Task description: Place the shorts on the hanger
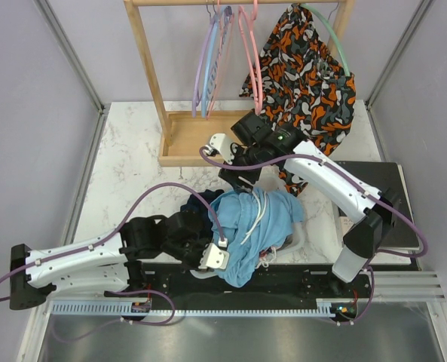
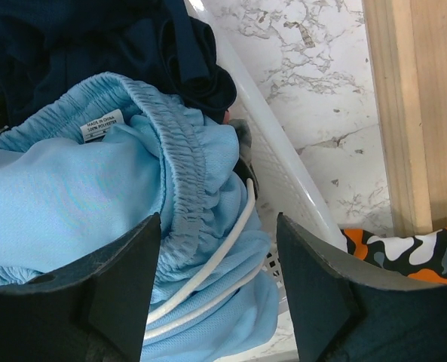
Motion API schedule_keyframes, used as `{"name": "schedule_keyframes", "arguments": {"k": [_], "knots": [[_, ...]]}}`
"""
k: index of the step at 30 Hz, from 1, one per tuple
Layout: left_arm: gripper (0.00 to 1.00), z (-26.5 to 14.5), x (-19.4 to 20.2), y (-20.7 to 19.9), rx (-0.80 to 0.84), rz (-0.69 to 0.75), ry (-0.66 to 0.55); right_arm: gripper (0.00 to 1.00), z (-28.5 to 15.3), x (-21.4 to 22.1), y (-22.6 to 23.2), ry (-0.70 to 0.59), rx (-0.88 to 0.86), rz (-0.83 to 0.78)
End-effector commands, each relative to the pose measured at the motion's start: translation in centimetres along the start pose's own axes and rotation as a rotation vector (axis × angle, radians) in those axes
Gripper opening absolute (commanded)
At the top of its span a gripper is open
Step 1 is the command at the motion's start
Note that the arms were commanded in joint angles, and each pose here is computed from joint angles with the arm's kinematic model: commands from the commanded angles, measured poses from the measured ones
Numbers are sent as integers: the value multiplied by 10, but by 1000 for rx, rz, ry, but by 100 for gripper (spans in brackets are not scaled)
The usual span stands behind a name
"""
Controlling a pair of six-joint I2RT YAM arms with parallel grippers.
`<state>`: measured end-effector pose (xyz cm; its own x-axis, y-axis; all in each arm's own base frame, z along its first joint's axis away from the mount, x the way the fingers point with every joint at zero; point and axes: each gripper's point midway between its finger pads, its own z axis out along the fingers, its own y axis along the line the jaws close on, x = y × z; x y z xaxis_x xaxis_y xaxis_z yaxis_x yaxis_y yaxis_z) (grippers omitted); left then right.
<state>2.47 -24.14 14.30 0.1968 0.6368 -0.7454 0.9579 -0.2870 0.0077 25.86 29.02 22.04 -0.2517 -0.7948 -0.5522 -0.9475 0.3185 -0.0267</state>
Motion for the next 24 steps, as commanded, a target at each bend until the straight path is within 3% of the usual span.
{"name": "schedule_keyframes", "arguments": {"k": [1,10,15,21,24], "knots": [[2,0,7,-2,4,29,16,70,-13,-11,-5,-10,28,-48],[2,0,10,0,-16,11,21,72,-2,-2,16,65,-9,-113],[2,0,10,1,-20,20,20,72,5,4,9,129,62,-135],[2,-1,14,2,-38,17,26,54,2,21,-2,212,126,-148],[2,-1,17,4,-49,19,31,41,-2,27,-3,231,137,-155]]}}
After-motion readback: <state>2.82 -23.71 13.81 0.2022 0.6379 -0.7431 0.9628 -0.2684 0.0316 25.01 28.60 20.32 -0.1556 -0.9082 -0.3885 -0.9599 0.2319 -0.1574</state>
